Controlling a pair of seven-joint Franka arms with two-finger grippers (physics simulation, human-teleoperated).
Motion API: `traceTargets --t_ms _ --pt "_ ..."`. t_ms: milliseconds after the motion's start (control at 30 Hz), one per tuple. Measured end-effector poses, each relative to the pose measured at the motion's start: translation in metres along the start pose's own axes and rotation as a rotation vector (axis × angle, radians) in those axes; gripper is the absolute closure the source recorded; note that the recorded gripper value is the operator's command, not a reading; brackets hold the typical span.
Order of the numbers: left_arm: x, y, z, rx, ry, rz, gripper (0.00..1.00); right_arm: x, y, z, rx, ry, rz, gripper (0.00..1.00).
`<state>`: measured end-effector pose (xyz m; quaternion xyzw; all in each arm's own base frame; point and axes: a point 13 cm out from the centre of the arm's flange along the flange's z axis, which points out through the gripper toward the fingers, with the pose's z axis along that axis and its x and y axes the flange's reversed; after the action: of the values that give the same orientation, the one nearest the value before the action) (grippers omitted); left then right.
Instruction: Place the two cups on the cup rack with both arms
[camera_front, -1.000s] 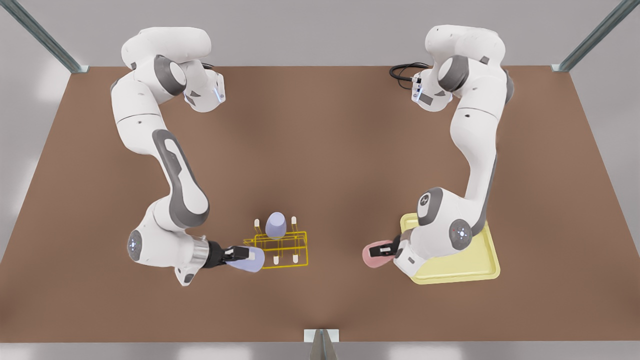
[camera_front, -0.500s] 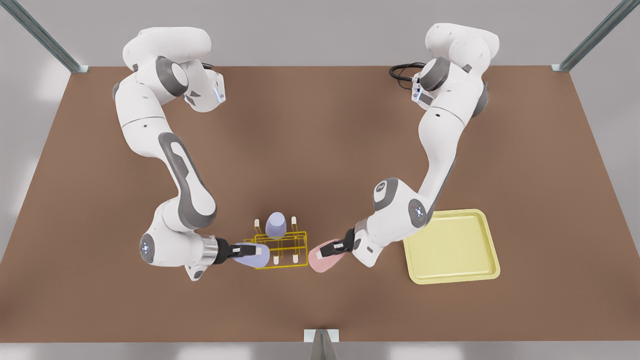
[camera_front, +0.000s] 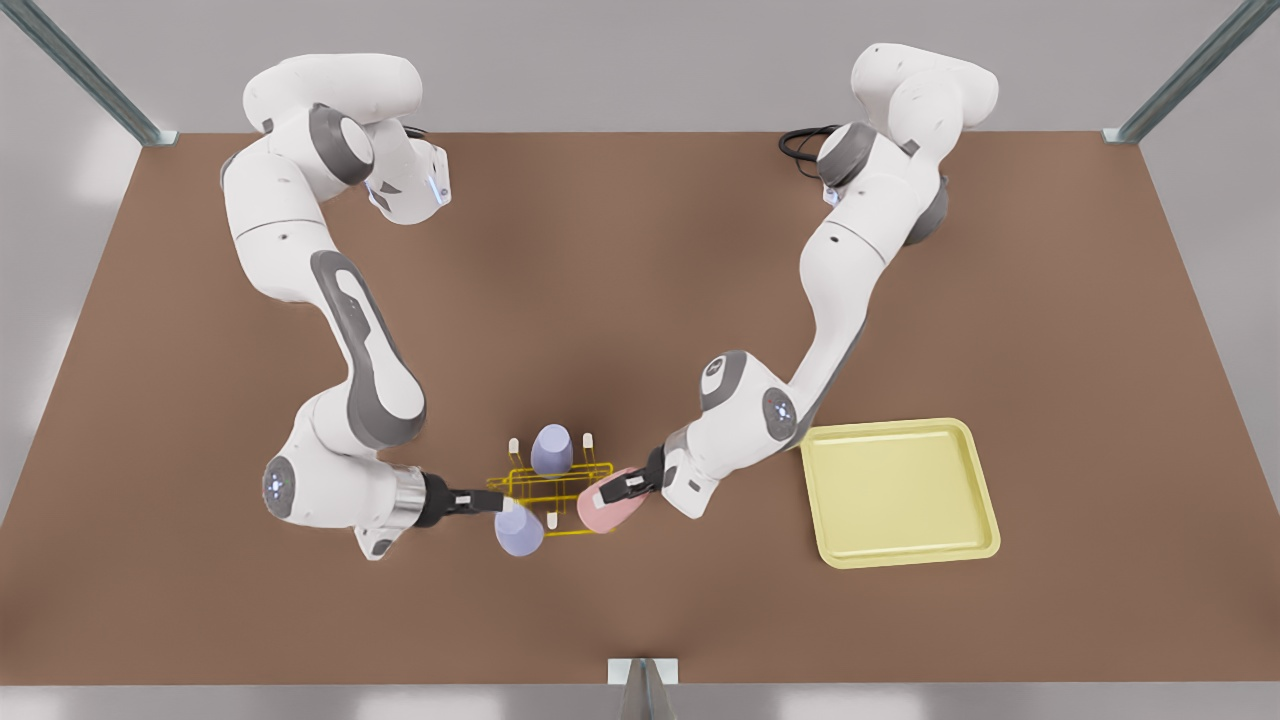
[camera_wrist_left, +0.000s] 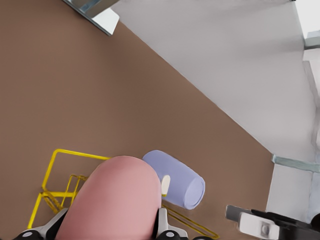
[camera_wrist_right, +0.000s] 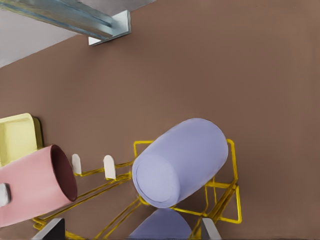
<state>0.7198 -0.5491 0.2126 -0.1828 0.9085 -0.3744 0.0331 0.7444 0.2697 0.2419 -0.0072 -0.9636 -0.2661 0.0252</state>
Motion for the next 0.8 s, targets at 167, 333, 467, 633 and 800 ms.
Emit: traceTargets --t_ms 167,333,467,633,800 --pt "-0.004 0.003 0.006 0.013 -0.019 -0.016 0.00 -0.004 -0.089 -0.100 0.263 -0.047 -0.021 0.00" --pt "-0.008 -0.008 -0.003 0.035 -0.036 -0.025 0.00 0.016 -0.073 -0.175 0.412 -0.079 -0.085 0.00" --pt "-0.049 -0.026 -0.067 0.009 -0.112 0.006 0.00 0.090 -0.039 -0.287 0.550 -0.143 -0.076 0.00" --pt "-0.155 0.047 -0.307 -0.412 -0.260 0.085 0.00 0.179 -0.080 -0.358 0.575 -0.130 0.049 0.00" --pt "-0.070 0.172 -0.469 -0.802 -0.114 0.037 0.00 0.201 -0.120 -0.369 0.572 -0.093 0.127 0.00"
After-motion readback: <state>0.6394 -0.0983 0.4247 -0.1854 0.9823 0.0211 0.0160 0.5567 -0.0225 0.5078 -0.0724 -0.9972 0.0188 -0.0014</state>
